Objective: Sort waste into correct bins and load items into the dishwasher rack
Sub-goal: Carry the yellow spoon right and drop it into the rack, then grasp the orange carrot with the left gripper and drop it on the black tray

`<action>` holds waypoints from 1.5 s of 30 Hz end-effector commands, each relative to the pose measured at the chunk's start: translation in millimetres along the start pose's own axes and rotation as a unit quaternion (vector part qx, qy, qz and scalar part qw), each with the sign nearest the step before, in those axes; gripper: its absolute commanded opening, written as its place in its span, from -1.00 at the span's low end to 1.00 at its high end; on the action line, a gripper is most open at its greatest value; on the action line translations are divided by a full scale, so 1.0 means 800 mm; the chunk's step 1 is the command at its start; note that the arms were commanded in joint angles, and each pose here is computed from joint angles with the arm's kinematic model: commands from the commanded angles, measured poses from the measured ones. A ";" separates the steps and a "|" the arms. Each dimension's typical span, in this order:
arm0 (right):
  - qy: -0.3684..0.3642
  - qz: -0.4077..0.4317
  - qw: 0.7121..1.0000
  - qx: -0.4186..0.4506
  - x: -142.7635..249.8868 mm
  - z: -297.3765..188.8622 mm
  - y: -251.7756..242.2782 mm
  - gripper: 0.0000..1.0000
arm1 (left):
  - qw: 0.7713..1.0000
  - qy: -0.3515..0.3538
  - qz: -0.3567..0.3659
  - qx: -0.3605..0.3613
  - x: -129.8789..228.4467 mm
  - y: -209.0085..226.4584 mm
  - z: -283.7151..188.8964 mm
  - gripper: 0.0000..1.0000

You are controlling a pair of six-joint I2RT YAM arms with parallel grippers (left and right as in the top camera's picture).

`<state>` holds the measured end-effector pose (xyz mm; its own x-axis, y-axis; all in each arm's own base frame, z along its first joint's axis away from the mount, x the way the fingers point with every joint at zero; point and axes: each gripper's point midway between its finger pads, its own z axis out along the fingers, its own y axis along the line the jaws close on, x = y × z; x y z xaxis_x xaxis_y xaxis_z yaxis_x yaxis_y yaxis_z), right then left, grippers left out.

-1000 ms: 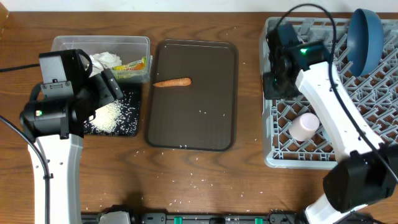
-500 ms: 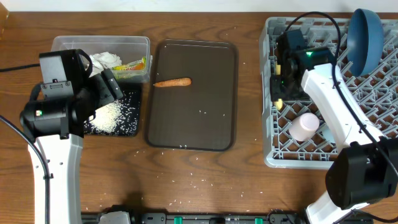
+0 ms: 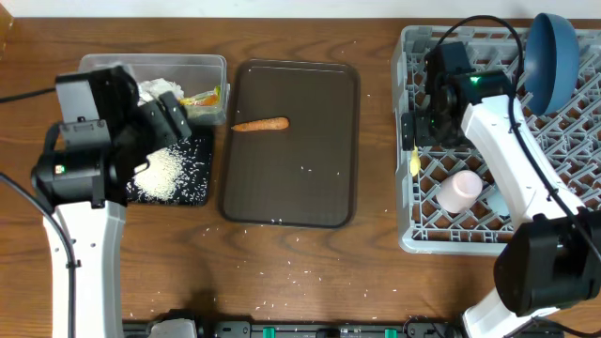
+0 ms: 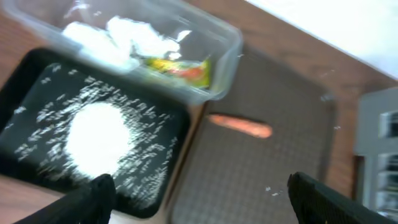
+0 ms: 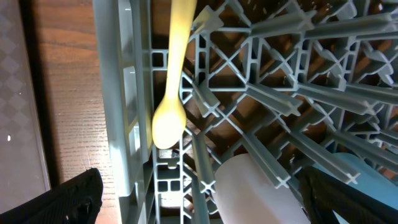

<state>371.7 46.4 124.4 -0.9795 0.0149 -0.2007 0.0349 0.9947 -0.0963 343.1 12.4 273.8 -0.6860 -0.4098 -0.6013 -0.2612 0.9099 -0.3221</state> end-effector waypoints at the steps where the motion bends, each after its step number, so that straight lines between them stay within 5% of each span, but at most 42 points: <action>1: -0.040 0.007 0.999 0.002 -0.014 -0.030 -0.013 0.98 | 0.999 0.030 -0.041 0.018 0.010 -0.030 0.036 0.76; 13: -0.035 0.018 0.999 -0.003 -0.009 -0.033 -0.011 0.98 | 0.973 0.060 -0.212 -0.076 0.095 -0.109 0.245 0.62; 20: -0.032 0.017 0.999 -0.002 -0.008 -0.033 -0.012 0.99 | 0.944 0.068 -0.291 -0.141 0.143 -0.087 0.302 0.56; 29: -0.028 0.016 0.999 -0.001 -0.005 -0.032 -0.012 0.99 | 0.942 0.069 -0.296 -0.141 0.164 -0.082 0.353 0.52; 32: -0.024 0.015 1.000 -0.001 -0.002 -0.032 -0.012 0.99 | 0.941 0.074 -0.294 -0.147 0.173 -0.078 0.362 0.34; 35: -0.021 0.015 1.000 0.000 -0.001 -0.032 -0.013 0.98 | 0.943 0.084 -0.281 -0.156 0.179 -0.073 0.361 -0.31; 39: -0.019 0.014 1.000 0.000 0.001 -0.032 -0.013 0.99 | 0.951 0.117 -0.250 -0.137 0.188 -0.082 0.358 -0.77; 45: -0.017 0.014 1.000 0.001 0.002 -0.032 -0.013 0.98 | 0.953 0.158 -0.234 -0.106 0.183 -0.096 0.329 -0.88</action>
<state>362.0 41.9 137.8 -0.9791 0.0240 -0.2019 0.0438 0.9946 -0.0939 455.3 -126.7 12.4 -0.5544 -0.8014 -0.2245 -0.7290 0.5978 -0.3336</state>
